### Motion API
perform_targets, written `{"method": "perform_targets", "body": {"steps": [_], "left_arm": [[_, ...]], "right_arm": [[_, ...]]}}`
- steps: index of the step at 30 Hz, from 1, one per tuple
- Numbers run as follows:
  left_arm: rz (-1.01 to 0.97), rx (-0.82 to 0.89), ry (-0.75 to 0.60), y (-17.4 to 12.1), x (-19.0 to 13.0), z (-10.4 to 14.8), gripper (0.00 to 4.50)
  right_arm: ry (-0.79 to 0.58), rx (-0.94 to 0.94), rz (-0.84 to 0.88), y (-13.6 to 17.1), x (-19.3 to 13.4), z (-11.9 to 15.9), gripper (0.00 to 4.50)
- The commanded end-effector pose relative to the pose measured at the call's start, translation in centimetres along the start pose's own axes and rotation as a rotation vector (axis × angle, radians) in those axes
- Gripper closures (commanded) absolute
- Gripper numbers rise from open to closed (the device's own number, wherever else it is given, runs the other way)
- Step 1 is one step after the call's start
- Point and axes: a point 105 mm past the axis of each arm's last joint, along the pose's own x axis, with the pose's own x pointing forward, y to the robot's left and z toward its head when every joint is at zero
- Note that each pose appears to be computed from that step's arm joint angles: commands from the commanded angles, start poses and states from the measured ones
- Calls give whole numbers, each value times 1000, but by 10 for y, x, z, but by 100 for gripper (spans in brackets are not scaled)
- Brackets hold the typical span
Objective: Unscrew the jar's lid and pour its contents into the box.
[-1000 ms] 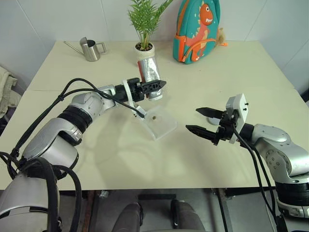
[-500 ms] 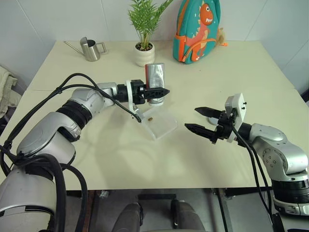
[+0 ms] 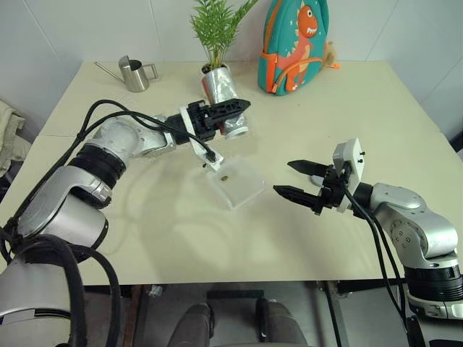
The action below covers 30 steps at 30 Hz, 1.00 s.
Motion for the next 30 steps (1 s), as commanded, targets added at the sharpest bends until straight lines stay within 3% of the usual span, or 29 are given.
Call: {"method": "perform_targets", "body": {"steps": [1,11,18,22,26,30], "left_arm": [[150,-522,132,21,-13,-16,242],[298,-1494,430,-3,-76,-54,242],[565,-1822,694,-18,-142,-80,242],[839,-1670,945,-24,-232,-103,242],[925,-1534,1158,-45,-287,-98,242],[913,-1484,1254,-65,-308,-86,242]], "right_arm": [[-21,-13,6,1,-5,7,1],[-20,-17,11,0,-3,7,1],[-18,-61,-4,-5,-1,8,1],[-31,-100,11,-2,-2,7,1],[-108,-188,-29,-5,4,17,1],[-71,-281,-1,0,9,10,1]]}}
